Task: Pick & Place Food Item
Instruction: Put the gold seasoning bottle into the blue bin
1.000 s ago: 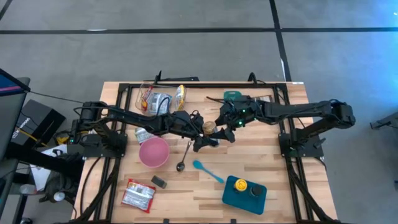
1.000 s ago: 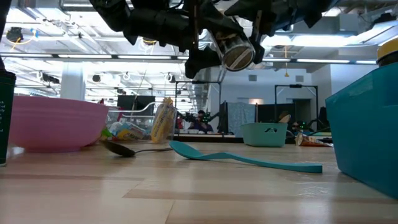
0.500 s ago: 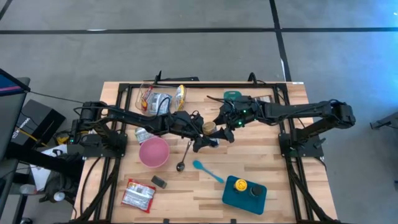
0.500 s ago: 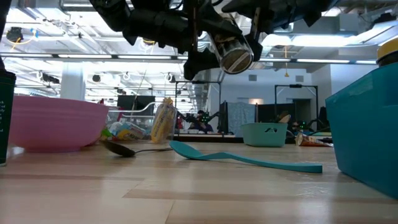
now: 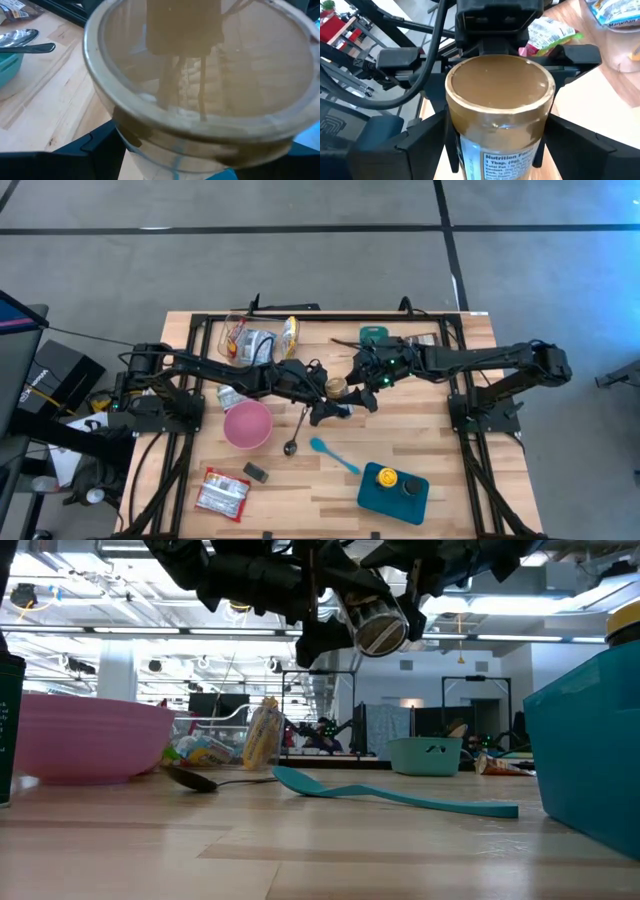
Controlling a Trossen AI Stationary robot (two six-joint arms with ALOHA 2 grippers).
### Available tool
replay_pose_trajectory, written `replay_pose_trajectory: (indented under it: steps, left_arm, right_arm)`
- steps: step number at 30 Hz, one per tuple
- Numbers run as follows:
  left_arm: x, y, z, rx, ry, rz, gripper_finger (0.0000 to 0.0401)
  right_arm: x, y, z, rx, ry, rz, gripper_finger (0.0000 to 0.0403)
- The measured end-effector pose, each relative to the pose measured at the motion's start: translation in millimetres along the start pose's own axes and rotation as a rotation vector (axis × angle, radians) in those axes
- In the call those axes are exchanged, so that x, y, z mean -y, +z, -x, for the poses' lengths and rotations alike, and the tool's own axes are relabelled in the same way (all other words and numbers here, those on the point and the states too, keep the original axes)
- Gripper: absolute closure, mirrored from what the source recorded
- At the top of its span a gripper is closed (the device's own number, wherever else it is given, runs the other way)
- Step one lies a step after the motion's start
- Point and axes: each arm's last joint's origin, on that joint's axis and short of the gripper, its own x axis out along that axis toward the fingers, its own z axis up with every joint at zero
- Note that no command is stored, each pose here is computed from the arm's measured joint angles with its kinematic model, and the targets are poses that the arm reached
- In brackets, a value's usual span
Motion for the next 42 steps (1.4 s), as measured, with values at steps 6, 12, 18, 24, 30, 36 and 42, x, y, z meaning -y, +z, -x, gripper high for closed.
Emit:
replay_pose_trajectory:
  steps: [6, 12, 18, 24, 30, 36, 42]
  left_arm:
    - [0, 1, 0, 0.006, 0.002, 0.012, 0.0119]
    - [-1, -1, 0, -0.003, 0.011, 0.031, 0.0119]
    - [0, 0, 0, 0.001, 0.006, 0.035, 0.0119]
    - [-1, -3, 0, -0.022, 0.010, 0.039, 0.0119]
    - [-1, -2, 0, -0.018, 0.011, 0.038, 0.0119]
    - [-2, -2, 0, -0.018, 0.016, 0.039, 0.0119]
    - [-2, -2, 0, -0.021, 0.014, 0.041, 0.0118]
  right_arm:
    - [0, 3, 0, 0.027, 0.008, 0.005, 0.0091]
    - [0, -1, -3, 0.015, -0.040, 0.001, 0.0092]
    - [0, -3, -12, 0.016, -0.032, 0.001, 0.0092]
    - [2, -6, -19, 0.002, -0.026, -0.004, 0.0092]
    - [3, -3, -15, 0.016, -0.030, -0.002, 0.0092]
    - [4, -2, -13, 0.019, -0.036, -0.005, 0.0102]
    - [4, -3, -13, 0.010, -0.038, -0.007, 0.0131]
